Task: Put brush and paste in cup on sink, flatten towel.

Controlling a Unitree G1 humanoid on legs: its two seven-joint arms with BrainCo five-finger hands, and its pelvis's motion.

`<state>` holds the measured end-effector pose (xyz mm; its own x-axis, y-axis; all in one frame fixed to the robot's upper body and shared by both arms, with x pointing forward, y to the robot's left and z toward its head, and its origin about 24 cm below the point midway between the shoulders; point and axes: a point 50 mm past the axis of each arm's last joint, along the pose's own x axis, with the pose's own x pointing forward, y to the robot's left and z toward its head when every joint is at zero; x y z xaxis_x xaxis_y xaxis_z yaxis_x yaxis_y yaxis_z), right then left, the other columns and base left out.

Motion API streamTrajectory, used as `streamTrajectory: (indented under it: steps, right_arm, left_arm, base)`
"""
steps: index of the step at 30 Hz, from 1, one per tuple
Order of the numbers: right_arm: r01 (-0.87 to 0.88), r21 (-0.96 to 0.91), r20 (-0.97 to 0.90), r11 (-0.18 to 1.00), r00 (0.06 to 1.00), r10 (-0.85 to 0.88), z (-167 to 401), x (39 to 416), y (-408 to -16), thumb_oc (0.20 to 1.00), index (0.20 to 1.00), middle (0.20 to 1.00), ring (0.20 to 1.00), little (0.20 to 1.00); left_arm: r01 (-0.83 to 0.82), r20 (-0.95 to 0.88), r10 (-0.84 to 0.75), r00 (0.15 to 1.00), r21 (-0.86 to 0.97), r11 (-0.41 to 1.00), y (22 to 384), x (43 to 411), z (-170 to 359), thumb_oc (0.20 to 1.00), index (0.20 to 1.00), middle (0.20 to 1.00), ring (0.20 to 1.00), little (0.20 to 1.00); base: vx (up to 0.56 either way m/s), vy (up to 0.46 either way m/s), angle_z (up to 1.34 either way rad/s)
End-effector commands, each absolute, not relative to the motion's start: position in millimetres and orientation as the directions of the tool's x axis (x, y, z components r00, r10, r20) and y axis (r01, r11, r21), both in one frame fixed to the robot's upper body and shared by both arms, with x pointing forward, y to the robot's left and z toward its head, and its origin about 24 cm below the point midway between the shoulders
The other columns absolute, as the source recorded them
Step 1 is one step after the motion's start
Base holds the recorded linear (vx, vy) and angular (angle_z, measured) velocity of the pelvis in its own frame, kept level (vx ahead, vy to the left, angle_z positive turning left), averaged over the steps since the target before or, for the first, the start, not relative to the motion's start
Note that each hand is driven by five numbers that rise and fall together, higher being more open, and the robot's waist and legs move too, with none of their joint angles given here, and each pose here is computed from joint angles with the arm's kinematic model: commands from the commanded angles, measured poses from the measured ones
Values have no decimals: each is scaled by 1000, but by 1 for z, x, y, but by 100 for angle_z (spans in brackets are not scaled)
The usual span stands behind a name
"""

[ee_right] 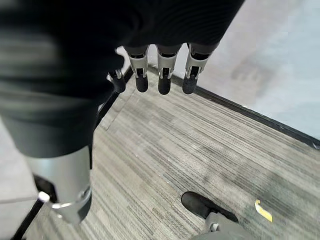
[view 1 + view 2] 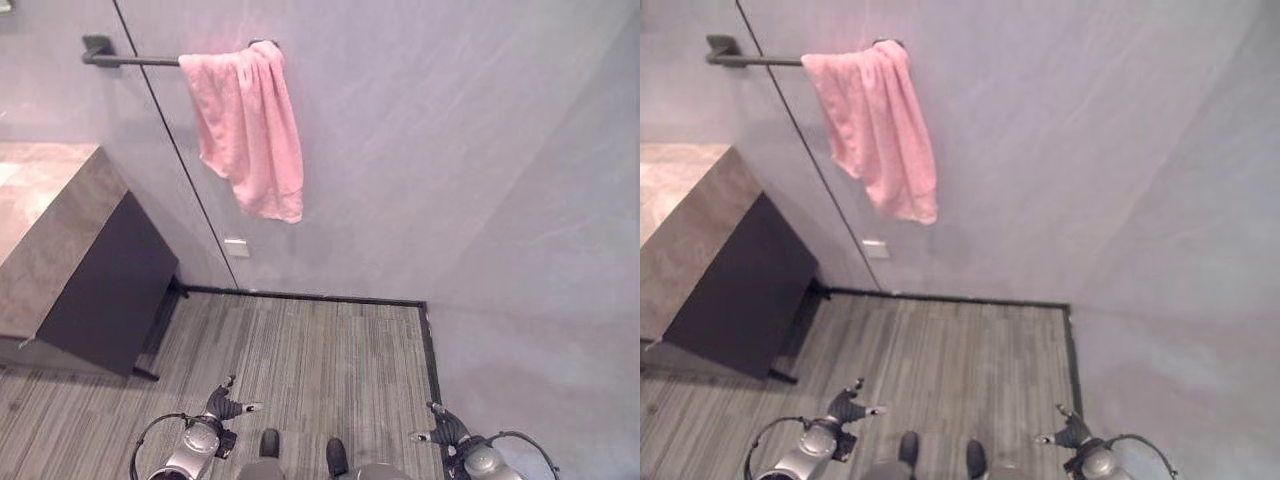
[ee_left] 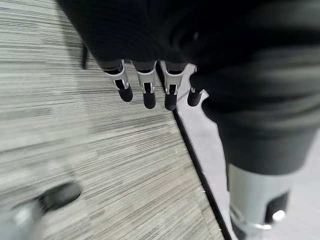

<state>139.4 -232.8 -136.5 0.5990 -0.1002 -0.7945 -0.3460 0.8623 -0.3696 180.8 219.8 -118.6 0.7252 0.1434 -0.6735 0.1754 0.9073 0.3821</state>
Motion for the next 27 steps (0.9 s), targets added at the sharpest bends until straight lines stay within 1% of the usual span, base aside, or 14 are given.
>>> streamTrajectory:
  steps: [1,7,15,18,25,27]
  right_arm:
    - [-330,-360,-772,873,631,-79,-134,144,-227,1000,1000,1000,1000,1000]
    - [-354,-338,-775,872,630,-45,-135,150,-214,1000,1000,1000,1000,1000]
    - [-346,-329,-754,879,656,-24,-131,154,-213,1000,1000,1000,1000,1000]
    - [-346,-342,-736,874,677,-20,-127,158,-213,1000,1000,1000,1000,1000]
    - [-379,-359,-751,853,660,-22,-129,150,-217,1000,1000,1000,1000,1000]
    - [-393,-375,-748,839,663,-24,-128,152,-220,1000,1000,1000,1000,1000]
  left_arm:
    - [175,-618,151,771,435,883,228,191,-108,1000,1000,1000,1000,1000]
    - [161,-616,173,768,448,879,234,191,-107,1000,1000,1000,1000,1000]
    - [182,-635,155,756,432,883,232,186,-110,1000,1000,1000,1000,1000]
    - [167,-634,168,755,434,885,235,186,-110,1000,1000,1000,1000,1000]
    - [179,-647,154,747,420,890,229,183,-113,1000,1000,1000,1000,1000]
    - [174,-632,132,764,398,901,222,188,-110,1000,1000,1000,1000,1000]
  base:
    - [105,181,-41]
    - [83,259,-27]
    - [90,169,1]
    - [103,38,8]
    - [147,-28,5]
    - [149,-64,-5]
